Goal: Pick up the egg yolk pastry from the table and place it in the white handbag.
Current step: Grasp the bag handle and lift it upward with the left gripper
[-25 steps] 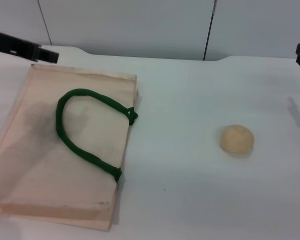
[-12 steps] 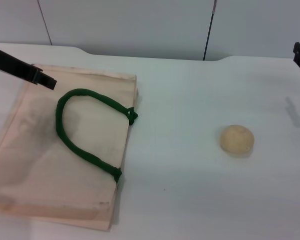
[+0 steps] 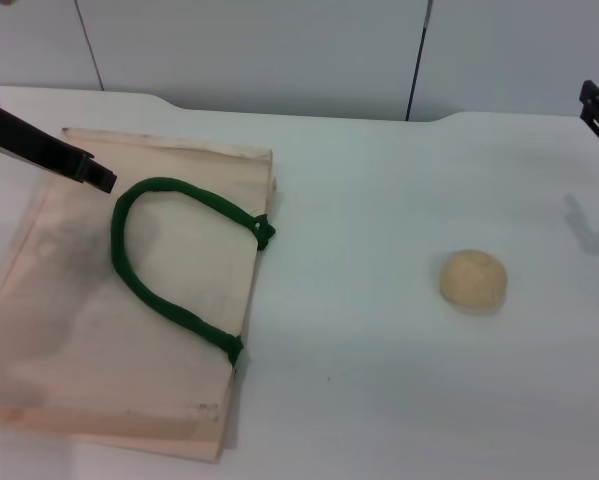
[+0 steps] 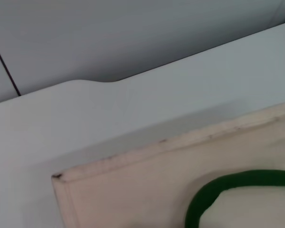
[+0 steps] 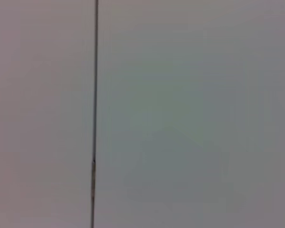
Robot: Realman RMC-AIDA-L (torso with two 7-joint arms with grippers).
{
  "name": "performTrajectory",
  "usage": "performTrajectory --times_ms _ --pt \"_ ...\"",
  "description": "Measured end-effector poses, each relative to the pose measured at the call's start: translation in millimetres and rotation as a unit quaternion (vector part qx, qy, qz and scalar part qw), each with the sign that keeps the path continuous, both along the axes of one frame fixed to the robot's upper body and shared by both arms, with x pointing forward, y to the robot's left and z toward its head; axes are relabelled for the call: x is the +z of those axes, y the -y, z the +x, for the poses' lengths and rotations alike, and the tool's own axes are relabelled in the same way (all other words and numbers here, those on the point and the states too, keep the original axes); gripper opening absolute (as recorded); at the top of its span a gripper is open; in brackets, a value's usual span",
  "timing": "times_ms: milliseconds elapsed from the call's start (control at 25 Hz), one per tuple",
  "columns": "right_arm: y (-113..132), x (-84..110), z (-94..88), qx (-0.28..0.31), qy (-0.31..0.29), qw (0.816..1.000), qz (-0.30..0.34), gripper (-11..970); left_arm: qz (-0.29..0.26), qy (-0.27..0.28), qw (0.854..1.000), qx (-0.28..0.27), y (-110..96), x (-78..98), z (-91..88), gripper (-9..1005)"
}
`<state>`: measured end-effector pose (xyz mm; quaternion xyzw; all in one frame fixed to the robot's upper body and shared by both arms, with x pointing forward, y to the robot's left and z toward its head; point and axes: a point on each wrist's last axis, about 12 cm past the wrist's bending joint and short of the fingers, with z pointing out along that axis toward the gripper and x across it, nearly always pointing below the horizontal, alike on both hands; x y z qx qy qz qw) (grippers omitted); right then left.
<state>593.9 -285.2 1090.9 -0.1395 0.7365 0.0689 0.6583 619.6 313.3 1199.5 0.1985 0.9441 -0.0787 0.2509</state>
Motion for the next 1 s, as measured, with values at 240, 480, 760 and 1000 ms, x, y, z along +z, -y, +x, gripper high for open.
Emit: performTrajectory --times_ms 240,480,760,1000 --pt "-2.1 2.4 -0.3 0.003 0.003 1.0 -0.001 574 0.003 -0.003 1.0 -0.005 8.0 -10.3 8.7 478" --pt "-5.3 3.6 -0.5 0.009 0.006 1.0 -0.001 574 0.004 -0.006 1.0 -0.014 15.5 -19.3 12.8 478" --pt "-5.1 3.6 -1.0 0.009 0.006 1.0 -0.001 574 0.002 -0.012 1.0 -0.013 16.8 -32.7 14.2 477" --pt "-5.2 3.2 -1.4 0.01 0.006 1.0 -0.001 574 0.007 -0.011 1.0 -0.005 13.1 -39.3 14.2 477"
